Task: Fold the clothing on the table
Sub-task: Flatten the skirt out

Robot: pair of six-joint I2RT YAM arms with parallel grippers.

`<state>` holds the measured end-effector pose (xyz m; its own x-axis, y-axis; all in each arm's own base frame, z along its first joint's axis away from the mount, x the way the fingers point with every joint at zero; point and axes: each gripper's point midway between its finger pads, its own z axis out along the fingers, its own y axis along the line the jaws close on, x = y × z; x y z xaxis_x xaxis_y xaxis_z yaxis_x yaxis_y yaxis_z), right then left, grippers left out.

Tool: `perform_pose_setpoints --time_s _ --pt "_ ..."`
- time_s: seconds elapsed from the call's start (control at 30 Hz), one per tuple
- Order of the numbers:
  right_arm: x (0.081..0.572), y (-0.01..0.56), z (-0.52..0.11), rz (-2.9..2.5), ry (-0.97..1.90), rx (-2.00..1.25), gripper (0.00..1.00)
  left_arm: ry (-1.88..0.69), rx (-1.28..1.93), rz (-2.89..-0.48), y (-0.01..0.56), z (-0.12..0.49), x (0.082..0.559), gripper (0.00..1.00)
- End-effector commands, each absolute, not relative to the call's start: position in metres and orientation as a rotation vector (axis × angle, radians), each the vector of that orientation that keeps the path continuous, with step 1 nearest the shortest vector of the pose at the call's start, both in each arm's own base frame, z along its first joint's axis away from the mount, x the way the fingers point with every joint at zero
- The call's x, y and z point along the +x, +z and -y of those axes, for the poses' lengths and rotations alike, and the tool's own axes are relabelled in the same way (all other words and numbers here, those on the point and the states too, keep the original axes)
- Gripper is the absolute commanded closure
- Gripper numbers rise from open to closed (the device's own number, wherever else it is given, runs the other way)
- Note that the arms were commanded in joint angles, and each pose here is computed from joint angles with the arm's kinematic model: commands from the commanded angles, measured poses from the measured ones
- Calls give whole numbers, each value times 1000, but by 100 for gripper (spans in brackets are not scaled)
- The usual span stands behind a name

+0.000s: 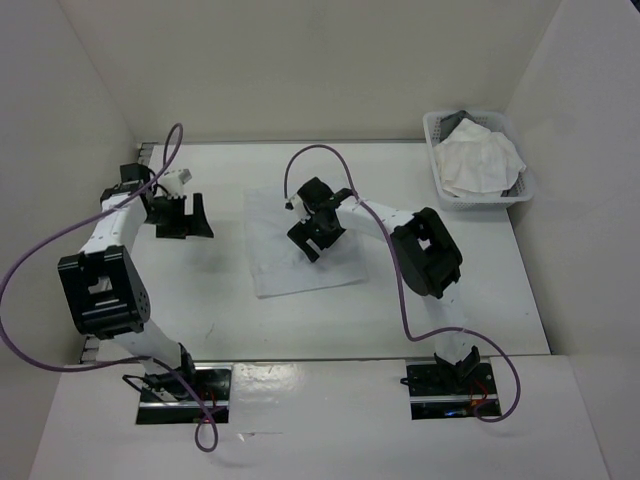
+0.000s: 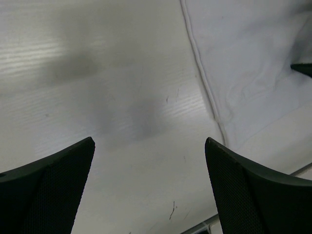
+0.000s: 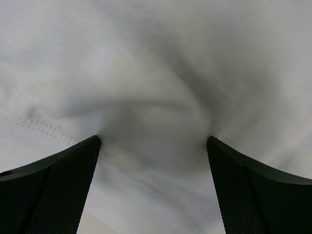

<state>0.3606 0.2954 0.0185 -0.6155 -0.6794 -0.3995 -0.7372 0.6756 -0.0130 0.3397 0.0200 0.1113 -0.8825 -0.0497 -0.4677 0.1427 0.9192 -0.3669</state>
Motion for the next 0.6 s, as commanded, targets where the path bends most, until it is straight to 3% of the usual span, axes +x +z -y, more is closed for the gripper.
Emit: perform_pose_setpoints --time_s 0.0,0.27,0.57 --pt "344 38 -296 -2528 258 -1125 6 -483 54 -2534 118 -17 378 0" --pt "342 43 -293 -2532 247 -1109 6 -480 112 -2538 102 10 423 0" --pt "390 167 -311 -2271 221 -951 5 -527 63 -2509 86 26 462 0"
